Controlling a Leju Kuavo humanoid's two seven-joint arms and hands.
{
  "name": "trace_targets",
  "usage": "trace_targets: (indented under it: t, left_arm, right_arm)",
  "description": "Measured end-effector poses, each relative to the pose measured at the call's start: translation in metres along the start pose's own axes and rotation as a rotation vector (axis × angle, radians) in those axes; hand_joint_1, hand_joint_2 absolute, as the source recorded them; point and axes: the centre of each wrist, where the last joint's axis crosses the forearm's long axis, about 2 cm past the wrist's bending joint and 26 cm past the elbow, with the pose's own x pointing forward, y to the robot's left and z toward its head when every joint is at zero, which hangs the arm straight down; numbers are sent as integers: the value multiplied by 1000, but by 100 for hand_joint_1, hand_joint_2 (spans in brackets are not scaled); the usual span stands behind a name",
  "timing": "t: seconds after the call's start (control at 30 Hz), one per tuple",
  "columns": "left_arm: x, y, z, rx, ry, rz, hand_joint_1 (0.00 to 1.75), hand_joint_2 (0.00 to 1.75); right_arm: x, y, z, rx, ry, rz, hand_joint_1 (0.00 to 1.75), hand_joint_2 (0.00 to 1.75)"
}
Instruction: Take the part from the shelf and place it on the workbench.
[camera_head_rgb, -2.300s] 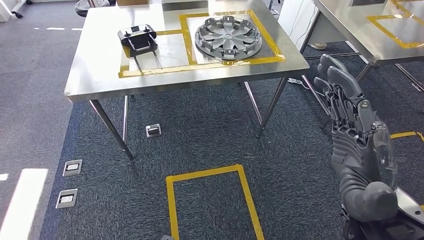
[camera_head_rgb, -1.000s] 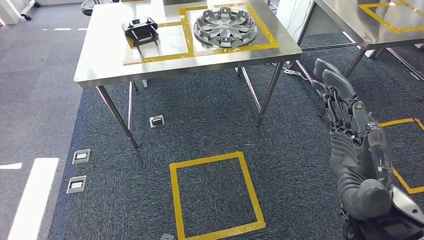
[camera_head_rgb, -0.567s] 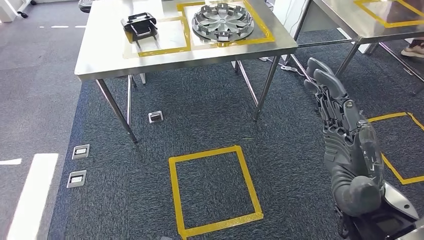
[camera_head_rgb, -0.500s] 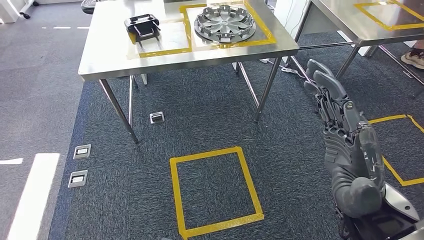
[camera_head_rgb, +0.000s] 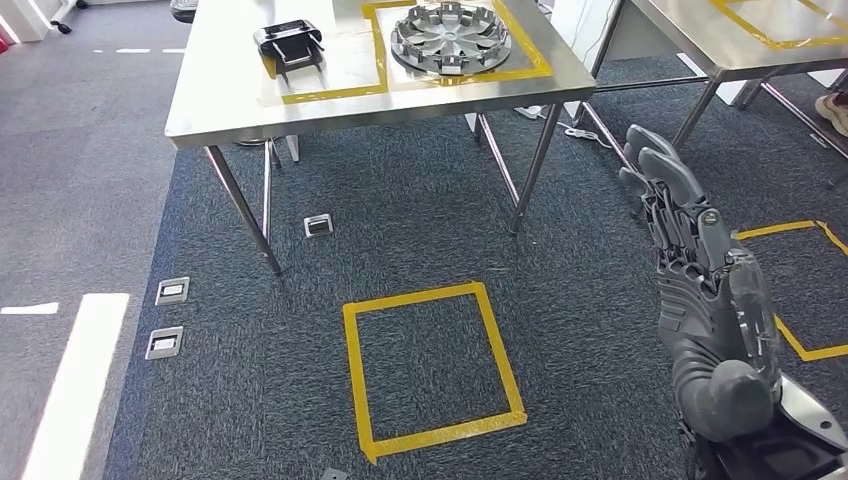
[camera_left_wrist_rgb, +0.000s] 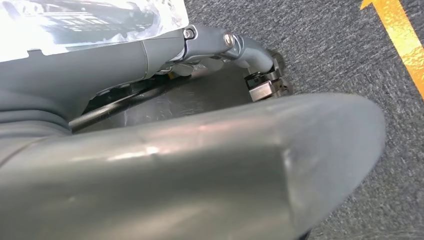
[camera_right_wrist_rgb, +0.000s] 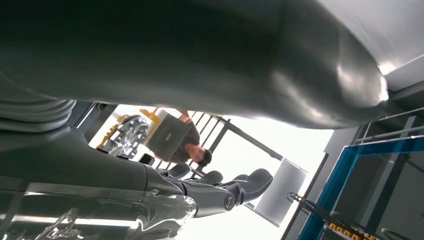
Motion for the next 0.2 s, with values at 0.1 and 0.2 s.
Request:
trace_targets:
  t: [0.1,0.2]
  left_arm:
    - [1,1,0,2,-3,-2,0,0]
    - [3,1,-1,7,-8,-9,0,0]
  right_arm:
    - [0,0,0,-1,3,-2,0,0]
    - [-1,1,2,-2,14,-11,0,0]
